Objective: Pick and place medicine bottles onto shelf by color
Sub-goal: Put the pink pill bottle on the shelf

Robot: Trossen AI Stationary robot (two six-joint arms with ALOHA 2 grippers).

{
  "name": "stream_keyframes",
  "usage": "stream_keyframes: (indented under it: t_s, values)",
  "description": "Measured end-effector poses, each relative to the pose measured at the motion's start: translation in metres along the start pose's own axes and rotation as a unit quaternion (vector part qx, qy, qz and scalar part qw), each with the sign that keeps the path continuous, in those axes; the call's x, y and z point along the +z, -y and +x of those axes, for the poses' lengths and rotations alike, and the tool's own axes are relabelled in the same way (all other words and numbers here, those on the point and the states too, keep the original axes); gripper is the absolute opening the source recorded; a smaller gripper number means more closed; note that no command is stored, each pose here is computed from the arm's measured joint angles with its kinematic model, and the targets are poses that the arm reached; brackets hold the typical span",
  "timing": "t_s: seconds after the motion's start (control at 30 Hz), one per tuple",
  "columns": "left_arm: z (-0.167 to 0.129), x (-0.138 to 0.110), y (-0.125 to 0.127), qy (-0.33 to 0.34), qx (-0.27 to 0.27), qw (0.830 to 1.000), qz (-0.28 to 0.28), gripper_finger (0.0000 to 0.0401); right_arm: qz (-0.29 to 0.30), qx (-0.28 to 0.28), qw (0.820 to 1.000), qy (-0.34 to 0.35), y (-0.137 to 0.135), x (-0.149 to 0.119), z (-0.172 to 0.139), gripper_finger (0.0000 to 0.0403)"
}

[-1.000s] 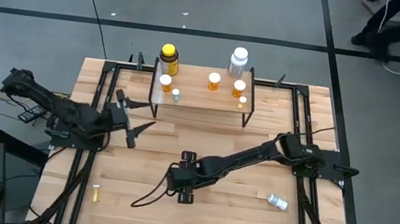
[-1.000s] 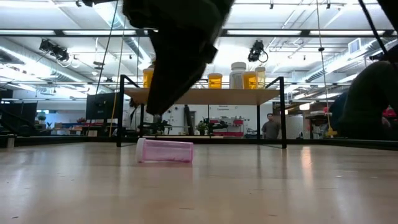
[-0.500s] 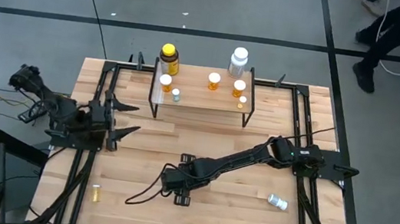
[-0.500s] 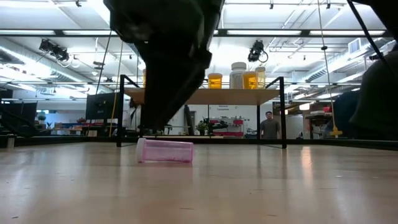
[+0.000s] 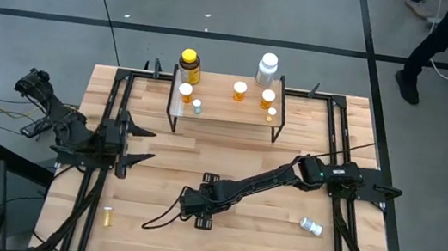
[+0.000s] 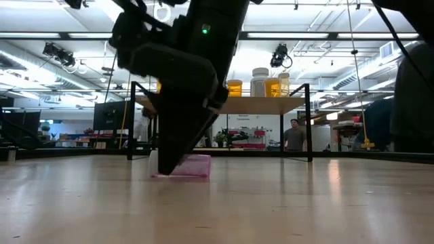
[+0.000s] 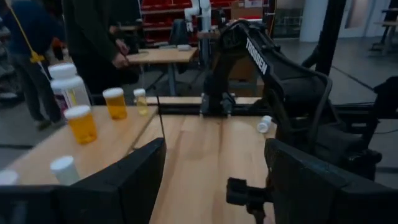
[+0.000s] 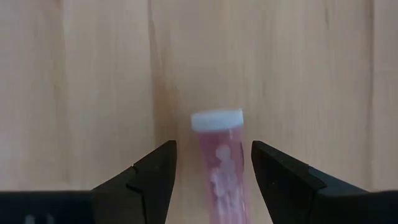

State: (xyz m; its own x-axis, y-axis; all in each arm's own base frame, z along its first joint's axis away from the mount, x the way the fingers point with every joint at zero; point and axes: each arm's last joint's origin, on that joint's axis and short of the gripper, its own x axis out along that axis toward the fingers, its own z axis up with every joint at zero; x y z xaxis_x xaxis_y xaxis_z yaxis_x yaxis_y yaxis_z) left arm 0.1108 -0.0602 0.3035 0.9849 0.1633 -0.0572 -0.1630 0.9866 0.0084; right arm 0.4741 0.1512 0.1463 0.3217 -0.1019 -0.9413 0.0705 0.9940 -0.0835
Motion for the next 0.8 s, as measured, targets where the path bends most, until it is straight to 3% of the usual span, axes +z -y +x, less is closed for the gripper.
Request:
stream_keyframes:
  t_s: [0.43,0.8]
  values:
    - [0.002,-0.006,0.003,-0.021,0.0,0.999,-0.036,0.0283,0.004,-0.007,1.0,0.012,-0.004,-0.005,0.007,0.0207]
    - [0.009,-0.01,0.01,-0.036,0.002,0.999,-0.02,0.0283,-0.003,-0.014,1.0,0.015,-0.014,-0.009,0.006,0.0171]
